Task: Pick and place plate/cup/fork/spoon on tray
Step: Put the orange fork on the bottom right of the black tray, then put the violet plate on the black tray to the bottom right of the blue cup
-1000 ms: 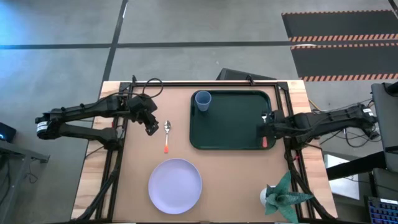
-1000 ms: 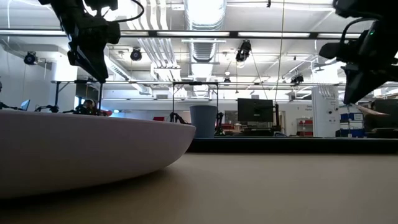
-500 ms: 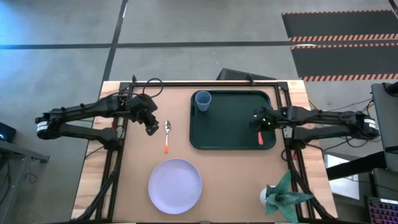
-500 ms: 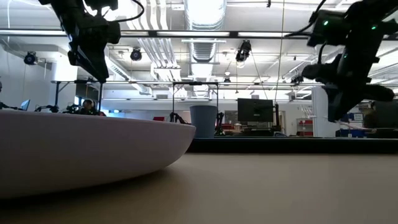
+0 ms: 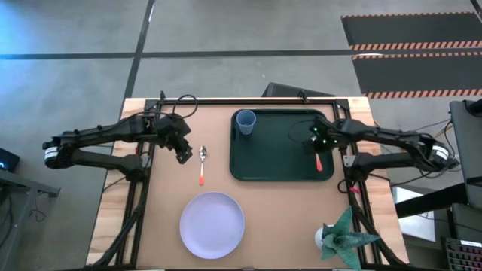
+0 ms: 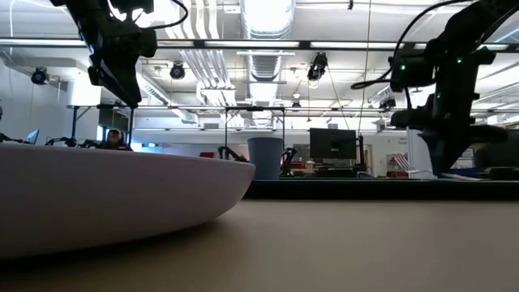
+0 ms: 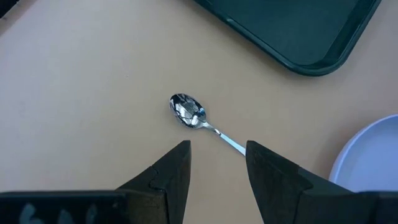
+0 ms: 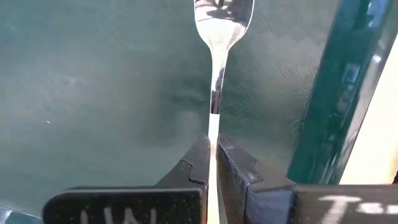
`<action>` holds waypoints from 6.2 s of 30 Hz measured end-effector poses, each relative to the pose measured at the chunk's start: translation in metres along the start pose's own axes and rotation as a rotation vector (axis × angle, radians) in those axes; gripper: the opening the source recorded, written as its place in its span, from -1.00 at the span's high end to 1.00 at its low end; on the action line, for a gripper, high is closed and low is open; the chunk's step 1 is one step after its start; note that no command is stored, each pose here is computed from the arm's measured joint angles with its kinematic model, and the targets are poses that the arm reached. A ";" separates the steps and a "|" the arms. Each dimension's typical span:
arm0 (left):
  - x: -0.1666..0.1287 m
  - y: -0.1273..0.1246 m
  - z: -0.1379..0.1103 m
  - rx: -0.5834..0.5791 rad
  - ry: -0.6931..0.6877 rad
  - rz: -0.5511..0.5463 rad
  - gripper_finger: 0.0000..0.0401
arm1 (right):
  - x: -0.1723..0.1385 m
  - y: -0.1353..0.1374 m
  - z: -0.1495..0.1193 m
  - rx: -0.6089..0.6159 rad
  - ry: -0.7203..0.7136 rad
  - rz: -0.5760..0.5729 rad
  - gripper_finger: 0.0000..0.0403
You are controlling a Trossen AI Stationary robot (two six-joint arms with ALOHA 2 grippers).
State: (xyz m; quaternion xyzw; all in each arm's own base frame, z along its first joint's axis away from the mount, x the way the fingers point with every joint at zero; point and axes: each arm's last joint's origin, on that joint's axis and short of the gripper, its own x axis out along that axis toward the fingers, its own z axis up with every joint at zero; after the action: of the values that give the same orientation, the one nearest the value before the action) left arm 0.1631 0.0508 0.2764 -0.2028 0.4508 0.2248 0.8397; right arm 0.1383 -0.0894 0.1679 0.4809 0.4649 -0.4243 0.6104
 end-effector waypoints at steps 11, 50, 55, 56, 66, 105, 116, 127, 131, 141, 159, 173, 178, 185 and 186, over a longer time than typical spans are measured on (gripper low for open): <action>0.000 0.000 0.000 0.000 0.000 0.000 0.32 | 0.022 0.004 0.008 -0.016 0.065 -0.033 0.96; 0.000 0.000 0.000 0.001 0.002 0.000 0.32 | 0.026 0.000 0.014 0.087 -0.011 -0.113 0.72; 0.000 0.000 0.000 0.001 0.001 0.000 0.32 | 0.022 0.003 0.016 0.079 -0.019 -0.100 0.55; 0.000 0.000 0.000 0.001 0.001 0.000 0.32 | 0.019 0.005 0.018 0.077 -0.028 -0.084 0.53; 0.000 0.000 0.000 0.001 0.002 0.000 0.32 | -0.033 0.046 0.032 -0.049 -0.101 0.167 0.53; 0.000 0.000 -0.001 0.050 0.004 0.000 0.32 | 0.023 0.329 -0.128 -0.751 0.248 0.337 0.11; 0.000 0.000 -0.001 0.054 0.003 -0.001 0.32 | 0.040 0.333 -0.130 -0.748 0.242 0.315 0.04; 0.000 0.000 0.000 0.053 0.001 -0.001 0.32 | 0.057 0.339 -0.133 -0.758 0.252 0.359 0.05; 0.000 0.000 0.000 0.052 0.002 -0.001 0.32 | 0.062 0.340 -0.134 -0.760 0.268 0.369 0.05; 0.000 0.000 0.000 0.052 0.001 -0.002 0.32 | 0.071 0.340 -0.133 -0.758 0.316 0.368 0.35; 0.000 0.000 0.000 0.052 0.001 -0.002 0.32 | 0.028 0.336 -0.122 -0.739 0.185 0.358 0.96; 0.000 0.000 -0.001 0.052 0.002 -0.001 0.32 | -0.127 0.233 -0.084 -0.492 -0.188 -0.100 0.96; 0.000 0.000 -0.001 0.052 0.002 -0.001 0.32 | -0.151 0.204 -0.060 -0.429 -0.227 -0.206 0.96; 0.000 0.000 -0.001 0.052 0.003 -0.001 0.32 | -0.158 0.184 -0.017 -0.410 -0.282 -0.257 0.96; 0.000 0.000 -0.001 0.052 0.003 -0.001 0.32 | -0.156 0.181 -0.012 -0.404 -0.277 -0.272 0.96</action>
State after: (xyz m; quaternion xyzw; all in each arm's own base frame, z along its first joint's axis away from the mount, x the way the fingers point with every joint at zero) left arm 0.1625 0.0506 0.2760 -0.1812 0.4575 0.2124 0.8442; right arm 0.2790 -0.0344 0.3541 0.2199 0.5126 -0.4627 0.6891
